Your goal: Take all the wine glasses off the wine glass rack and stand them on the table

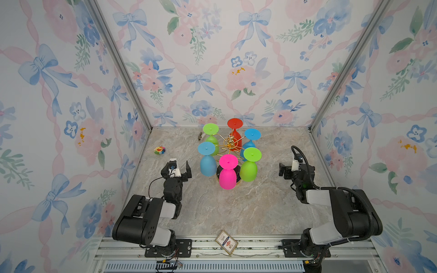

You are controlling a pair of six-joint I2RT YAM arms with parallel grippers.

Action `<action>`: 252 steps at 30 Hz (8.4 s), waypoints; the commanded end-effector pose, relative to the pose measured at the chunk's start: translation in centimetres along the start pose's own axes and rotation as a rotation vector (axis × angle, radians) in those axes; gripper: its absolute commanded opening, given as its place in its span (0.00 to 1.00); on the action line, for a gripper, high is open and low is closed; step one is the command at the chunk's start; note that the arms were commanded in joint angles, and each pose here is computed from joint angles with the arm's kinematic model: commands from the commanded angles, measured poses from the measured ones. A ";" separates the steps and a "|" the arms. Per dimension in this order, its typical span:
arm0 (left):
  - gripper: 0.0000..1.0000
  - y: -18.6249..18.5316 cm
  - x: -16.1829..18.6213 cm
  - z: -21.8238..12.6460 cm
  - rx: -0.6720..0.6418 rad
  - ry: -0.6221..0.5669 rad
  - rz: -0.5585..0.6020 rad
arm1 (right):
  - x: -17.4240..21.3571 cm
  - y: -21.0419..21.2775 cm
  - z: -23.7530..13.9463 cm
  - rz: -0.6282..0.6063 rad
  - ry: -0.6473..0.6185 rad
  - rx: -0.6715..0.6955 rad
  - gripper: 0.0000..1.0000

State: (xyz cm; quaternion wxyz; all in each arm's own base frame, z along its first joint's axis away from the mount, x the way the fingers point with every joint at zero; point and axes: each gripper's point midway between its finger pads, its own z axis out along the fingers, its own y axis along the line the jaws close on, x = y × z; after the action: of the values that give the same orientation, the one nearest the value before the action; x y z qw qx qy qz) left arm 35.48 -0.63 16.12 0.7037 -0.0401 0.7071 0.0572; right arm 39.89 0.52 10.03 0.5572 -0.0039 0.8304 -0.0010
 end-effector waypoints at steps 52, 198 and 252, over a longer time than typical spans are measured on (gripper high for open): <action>0.98 -8.9 -15.9 -5.7 0.445 0.244 -0.333 | -17.3 12.7 -18.7 0.486 0.236 -0.558 0.93; 0.98 -10.5 -19.0 -10.0 0.651 0.262 -0.314 | -21.8 25.7 -16.4 0.720 0.418 -1.063 0.00; 0.98 -10.7 -18.4 -9.3 0.639 0.289 -0.313 | -24.0 27.9 -15.9 0.617 0.297 -1.062 0.00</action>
State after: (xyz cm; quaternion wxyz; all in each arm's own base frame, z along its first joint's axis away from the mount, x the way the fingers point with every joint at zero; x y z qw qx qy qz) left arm 27.84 -13.07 33.71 0.5669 0.0605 0.7707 -0.2845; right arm 34.14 28.24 36.33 0.3192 -0.0318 0.7675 0.5549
